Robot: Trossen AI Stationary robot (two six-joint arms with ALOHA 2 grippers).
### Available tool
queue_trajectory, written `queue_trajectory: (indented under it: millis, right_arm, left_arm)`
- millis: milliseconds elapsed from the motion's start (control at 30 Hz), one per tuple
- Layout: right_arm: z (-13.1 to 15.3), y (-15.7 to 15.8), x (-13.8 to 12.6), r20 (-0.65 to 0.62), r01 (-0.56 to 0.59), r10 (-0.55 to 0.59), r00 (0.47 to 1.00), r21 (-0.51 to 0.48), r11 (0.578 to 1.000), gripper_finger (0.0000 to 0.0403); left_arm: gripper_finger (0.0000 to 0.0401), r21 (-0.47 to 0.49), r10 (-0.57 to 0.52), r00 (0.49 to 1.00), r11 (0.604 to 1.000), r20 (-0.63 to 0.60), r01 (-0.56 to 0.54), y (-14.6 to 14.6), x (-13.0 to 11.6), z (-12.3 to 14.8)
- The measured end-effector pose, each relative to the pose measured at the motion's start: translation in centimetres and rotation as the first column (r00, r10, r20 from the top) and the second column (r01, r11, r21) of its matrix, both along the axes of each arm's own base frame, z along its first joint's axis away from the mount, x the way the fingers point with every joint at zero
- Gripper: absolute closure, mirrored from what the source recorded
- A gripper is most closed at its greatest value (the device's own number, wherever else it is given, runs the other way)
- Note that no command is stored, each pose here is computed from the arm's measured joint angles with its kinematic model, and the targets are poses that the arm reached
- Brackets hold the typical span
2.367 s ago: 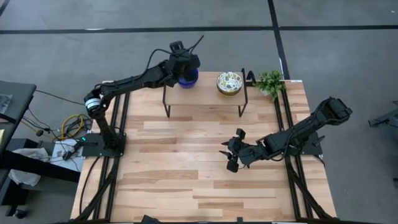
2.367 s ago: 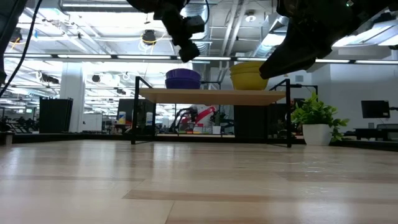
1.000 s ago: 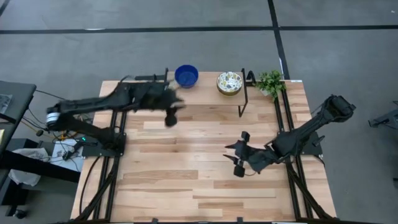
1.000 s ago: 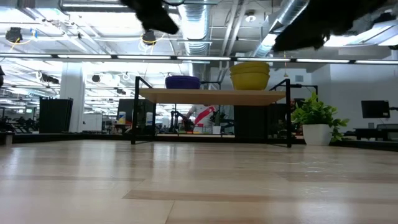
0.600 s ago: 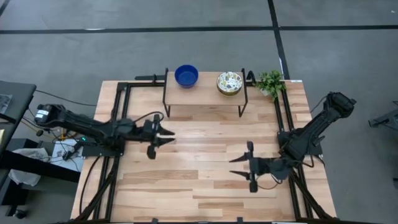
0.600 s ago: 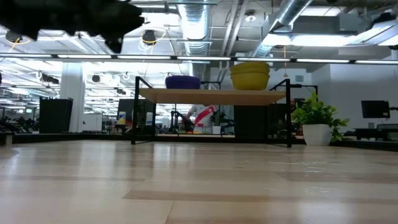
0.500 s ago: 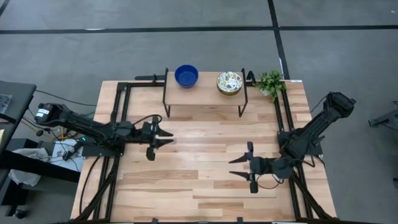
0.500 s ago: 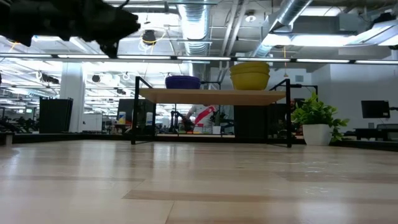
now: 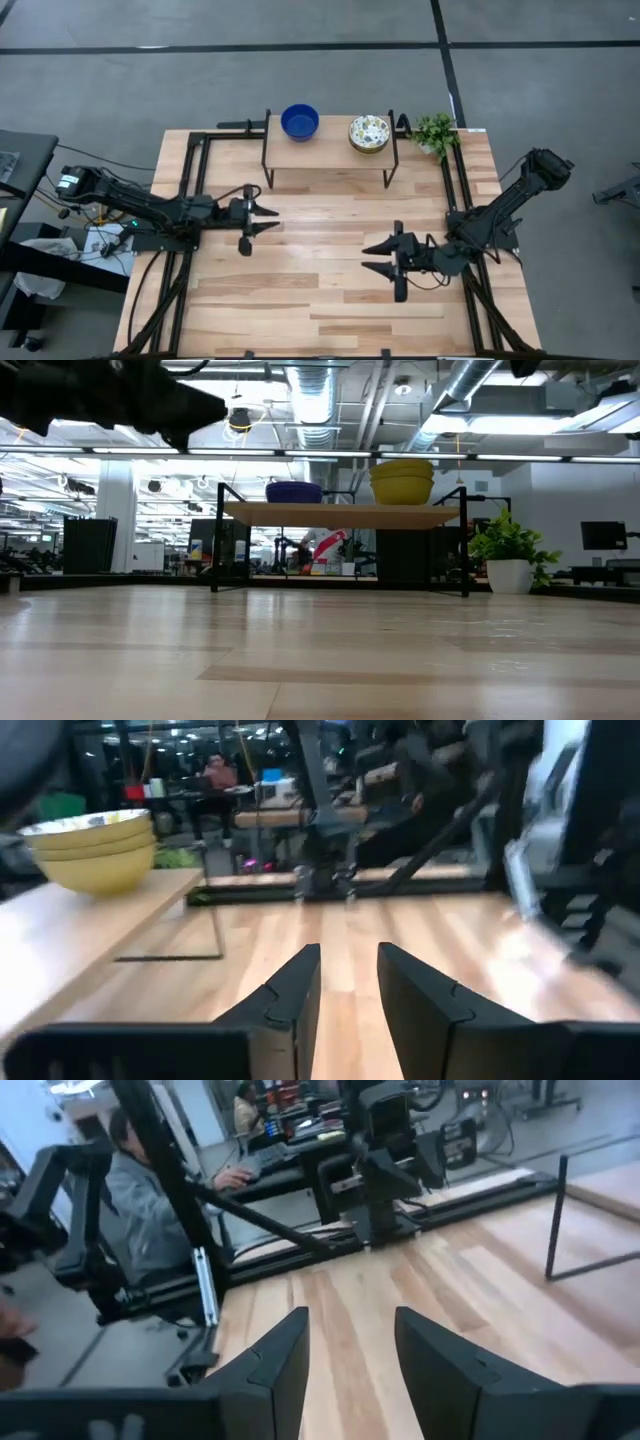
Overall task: Pick & Place Mini bowls
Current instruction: Return to Home Position
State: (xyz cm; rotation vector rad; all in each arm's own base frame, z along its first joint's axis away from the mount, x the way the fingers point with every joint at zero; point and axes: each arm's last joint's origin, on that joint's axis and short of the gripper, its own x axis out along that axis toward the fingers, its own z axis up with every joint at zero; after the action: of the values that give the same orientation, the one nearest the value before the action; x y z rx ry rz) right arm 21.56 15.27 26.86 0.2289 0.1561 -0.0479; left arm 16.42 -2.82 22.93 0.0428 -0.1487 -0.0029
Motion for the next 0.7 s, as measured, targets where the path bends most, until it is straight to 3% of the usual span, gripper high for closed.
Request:
queue_trajectory:
  millis: [100, 233, 367, 600, 700]
  right_arm:
    - [-0.3, 0.2, -0.1, -0.029, -0.033, 0.033, 0.999, 0.009, 0.999, 0.0266]
    - [-1.1, 0.1, -0.3, -0.103, -0.081, 0.069, 0.992, -0.110, 0.991, 0.0264]
    - [-1.2, 0.0, -0.4, -0.127, -0.096, 0.080, 0.989, -0.121, 0.988, 0.0262]
    - [-0.6, -1.2, -1.3, -0.183, -0.150, 0.119, 0.976, -0.164, 0.975, 0.0266]
    - [0.2, -1.5, -2.7, -0.191, -0.191, 0.152, 0.970, -0.207, 0.960, 0.0265]
  left_arm:
    - [0.0300, 0.031, 0.103, 0.994, 0.994, -0.041, -0.102, 0.3, 0.0, -0.4]
    - [0.0300, -0.084, 0.240, 0.969, 0.966, -0.067, -0.245, 0.7, 0.0, -0.6]
    - [0.0300, -0.157, 0.239, 0.965, 0.955, -0.105, -0.254, 0.7, 0.1, -0.6]
    - [0.0300, -0.161, 0.206, 0.902, 0.945, -0.380, -0.284, 0.6, 0.5, 0.9]
    - [0.0300, -0.137, 0.178, 0.913, 0.961, -0.367, -0.242, 0.5, 0.1, 1.4]
